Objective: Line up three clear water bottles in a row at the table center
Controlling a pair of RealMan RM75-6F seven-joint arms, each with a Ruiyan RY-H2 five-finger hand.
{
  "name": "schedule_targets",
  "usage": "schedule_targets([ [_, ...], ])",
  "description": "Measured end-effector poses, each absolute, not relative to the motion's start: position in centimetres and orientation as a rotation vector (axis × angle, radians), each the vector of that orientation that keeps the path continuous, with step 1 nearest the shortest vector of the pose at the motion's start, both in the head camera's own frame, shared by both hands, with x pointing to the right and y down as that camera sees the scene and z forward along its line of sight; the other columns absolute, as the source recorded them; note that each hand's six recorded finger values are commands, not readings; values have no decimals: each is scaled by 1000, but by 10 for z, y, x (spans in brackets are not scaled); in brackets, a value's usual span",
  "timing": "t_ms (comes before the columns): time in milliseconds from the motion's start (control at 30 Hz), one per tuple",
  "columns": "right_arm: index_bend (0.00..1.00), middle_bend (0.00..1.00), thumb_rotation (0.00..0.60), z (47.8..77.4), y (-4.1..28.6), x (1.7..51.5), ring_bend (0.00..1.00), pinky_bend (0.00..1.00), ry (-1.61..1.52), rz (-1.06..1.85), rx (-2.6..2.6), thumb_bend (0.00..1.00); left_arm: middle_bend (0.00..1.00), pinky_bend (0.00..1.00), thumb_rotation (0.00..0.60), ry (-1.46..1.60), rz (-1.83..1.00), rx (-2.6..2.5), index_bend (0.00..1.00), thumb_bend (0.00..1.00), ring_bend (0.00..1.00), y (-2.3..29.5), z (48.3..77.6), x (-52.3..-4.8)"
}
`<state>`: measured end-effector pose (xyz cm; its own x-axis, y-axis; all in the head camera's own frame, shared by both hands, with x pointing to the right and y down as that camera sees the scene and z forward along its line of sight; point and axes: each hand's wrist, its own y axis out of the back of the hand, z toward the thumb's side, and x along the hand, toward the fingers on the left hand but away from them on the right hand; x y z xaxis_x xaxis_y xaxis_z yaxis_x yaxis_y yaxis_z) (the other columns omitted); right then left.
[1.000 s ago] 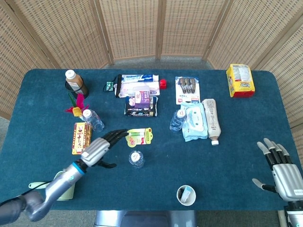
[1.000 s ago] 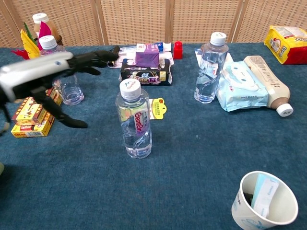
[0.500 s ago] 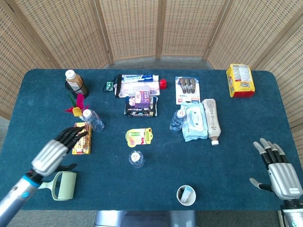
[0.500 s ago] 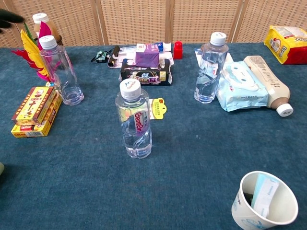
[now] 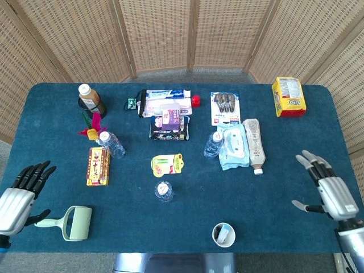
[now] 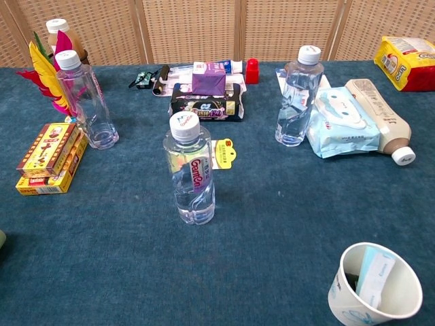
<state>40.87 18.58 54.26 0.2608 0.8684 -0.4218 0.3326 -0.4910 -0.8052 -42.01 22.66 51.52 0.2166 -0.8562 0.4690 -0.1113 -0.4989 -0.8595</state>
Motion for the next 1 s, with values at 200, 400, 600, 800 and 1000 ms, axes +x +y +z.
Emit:
schedule_targets([
  [200, 0, 8, 600, 576, 146, 375, 0, 36, -1022, 1082, -2187, 58, 0, 48, 600, 927, -1351, -1781, 0, 121, 0, 226, 516, -426],
  [400, 0, 12, 600, 605, 119, 346, 29, 78, -1022, 1027, -2352, 40, 0, 48, 600, 940, -1356, -1786, 0, 123, 0, 223, 517, -429],
  [600, 0, 31, 600, 624, 94, 336, 65, 100, -1081, 994, -2466, 40, 0, 48, 600, 936, -1359, -1795, 0, 123, 0, 223, 519, -429],
  [800, 0, 40, 600, 641, 71, 326, 90, 115, -1146, 967, -2579, 40, 0, 48, 600, 924, -1375, -1803, 0, 124, 0, 222, 524, -427],
  [1000, 2, 62, 600, 667, 55, 303, 94, 115, -1122, 969, -2672, 40, 0, 48, 600, 883, -1390, -1832, 0, 123, 0, 225, 533, -420],
])
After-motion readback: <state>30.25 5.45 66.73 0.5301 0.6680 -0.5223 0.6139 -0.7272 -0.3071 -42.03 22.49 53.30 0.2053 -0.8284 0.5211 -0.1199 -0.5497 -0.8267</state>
